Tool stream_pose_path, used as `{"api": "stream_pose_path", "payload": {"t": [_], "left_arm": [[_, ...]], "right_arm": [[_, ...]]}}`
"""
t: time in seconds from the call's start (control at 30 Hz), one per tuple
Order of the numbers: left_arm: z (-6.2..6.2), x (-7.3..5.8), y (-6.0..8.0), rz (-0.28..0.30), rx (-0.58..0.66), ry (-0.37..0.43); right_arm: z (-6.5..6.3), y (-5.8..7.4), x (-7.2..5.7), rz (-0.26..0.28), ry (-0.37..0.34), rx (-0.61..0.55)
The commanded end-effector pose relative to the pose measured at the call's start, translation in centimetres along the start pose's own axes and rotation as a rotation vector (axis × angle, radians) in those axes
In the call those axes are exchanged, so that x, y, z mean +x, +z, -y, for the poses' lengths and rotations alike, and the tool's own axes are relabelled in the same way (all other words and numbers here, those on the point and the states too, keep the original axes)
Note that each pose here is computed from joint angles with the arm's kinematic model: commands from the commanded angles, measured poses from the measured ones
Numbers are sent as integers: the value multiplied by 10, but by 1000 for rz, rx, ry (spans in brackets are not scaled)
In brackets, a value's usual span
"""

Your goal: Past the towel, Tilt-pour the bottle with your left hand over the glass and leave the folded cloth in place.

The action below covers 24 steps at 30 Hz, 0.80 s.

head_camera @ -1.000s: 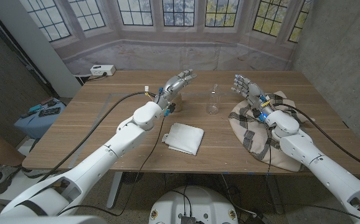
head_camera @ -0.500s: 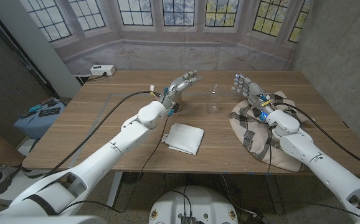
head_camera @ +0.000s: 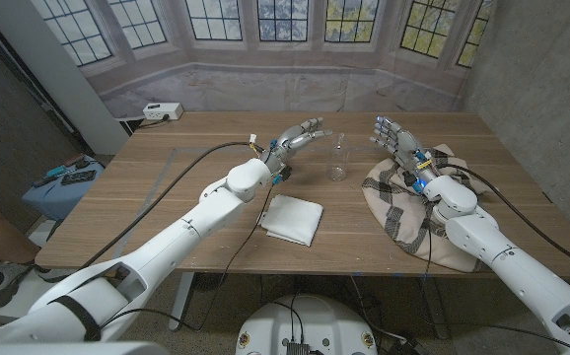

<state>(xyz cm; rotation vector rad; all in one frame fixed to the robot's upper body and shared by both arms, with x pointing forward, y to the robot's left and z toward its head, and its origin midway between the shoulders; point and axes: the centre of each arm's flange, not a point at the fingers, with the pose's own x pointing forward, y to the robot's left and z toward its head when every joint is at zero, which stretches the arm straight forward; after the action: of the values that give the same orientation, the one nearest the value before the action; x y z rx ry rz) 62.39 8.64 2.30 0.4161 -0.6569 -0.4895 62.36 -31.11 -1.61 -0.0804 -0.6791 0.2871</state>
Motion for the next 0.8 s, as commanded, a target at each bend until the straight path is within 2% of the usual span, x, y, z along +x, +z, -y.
{"api": "stream_pose_path", "payload": {"t": [0.03,0.3,0.8], "left_arm": [[15,13,-2,-13,33,-55],[20,18,-4,-27,62,-79],[27,27,-16,-75,93,-105]], "right_arm": [[5,1,-10,13,-20,2],[8,-1,-12,12,-23,3],[15,2,-8,1,-11,-5]]}}
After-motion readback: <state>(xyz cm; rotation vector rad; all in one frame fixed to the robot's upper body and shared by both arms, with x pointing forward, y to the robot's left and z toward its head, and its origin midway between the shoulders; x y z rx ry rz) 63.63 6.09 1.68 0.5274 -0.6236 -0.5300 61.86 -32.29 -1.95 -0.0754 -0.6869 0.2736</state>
